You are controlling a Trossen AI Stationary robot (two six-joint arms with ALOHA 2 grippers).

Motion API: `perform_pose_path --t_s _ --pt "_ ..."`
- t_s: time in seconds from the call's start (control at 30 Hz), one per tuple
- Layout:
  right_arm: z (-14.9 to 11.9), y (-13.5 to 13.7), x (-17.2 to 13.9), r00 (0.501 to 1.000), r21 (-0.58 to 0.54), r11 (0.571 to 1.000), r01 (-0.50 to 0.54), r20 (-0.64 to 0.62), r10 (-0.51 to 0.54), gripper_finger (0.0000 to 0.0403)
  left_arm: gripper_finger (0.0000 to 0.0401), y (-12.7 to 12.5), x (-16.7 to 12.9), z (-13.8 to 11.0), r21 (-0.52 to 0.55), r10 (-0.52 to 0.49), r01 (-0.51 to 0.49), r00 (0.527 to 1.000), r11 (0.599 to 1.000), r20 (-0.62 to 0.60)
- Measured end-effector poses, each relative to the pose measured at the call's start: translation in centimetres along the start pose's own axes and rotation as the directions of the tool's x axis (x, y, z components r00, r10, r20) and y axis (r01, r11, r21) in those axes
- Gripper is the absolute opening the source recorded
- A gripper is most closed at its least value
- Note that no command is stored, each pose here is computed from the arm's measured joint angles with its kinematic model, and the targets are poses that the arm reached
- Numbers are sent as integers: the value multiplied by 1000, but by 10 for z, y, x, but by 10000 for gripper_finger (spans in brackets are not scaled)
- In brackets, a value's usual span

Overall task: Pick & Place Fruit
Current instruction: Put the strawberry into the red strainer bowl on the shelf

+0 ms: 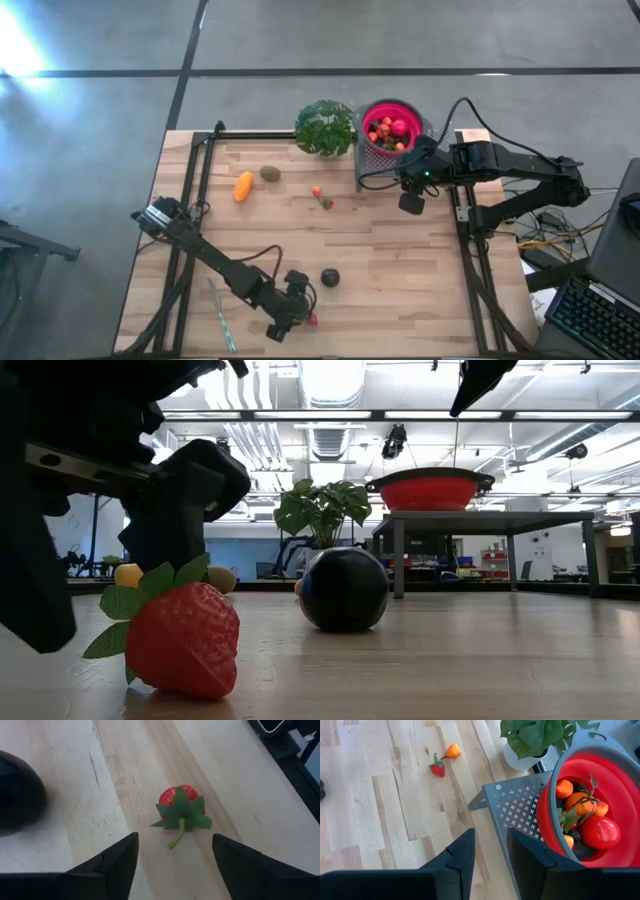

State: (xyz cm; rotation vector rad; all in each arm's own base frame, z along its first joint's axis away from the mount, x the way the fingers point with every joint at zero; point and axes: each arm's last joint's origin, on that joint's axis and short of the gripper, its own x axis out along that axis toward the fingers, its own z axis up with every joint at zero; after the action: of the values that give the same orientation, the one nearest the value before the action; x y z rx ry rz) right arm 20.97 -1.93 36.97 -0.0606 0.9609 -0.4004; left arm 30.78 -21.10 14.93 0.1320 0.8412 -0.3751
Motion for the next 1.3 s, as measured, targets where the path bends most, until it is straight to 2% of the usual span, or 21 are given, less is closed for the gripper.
perform_pose_path --t_s 0.3,0.47,0.87,1.13,1.3 --pt "0 0 0 1000 0 1000 0 0 0 94 178 2 0 0 -3 8 -8 1000 1000 1" --pt "0 0 0 1000 0 1000 0 0 0 90 142 2 0 4 1 -2 2 999 1000 41" --pt "0 0 0 1000 0 1000 0 0 0 70 98 1 0 3 8 -37 37 999 999 32" --pt "0 0 0 1000 0 1000 0 0 0 63 67 4 1 3 19 9 -9 1000 1000 27" --pt "0 0 0 1000 0 1000 0 0 0 74 37 5 1 3 15 13 -13 1000 1000 27"
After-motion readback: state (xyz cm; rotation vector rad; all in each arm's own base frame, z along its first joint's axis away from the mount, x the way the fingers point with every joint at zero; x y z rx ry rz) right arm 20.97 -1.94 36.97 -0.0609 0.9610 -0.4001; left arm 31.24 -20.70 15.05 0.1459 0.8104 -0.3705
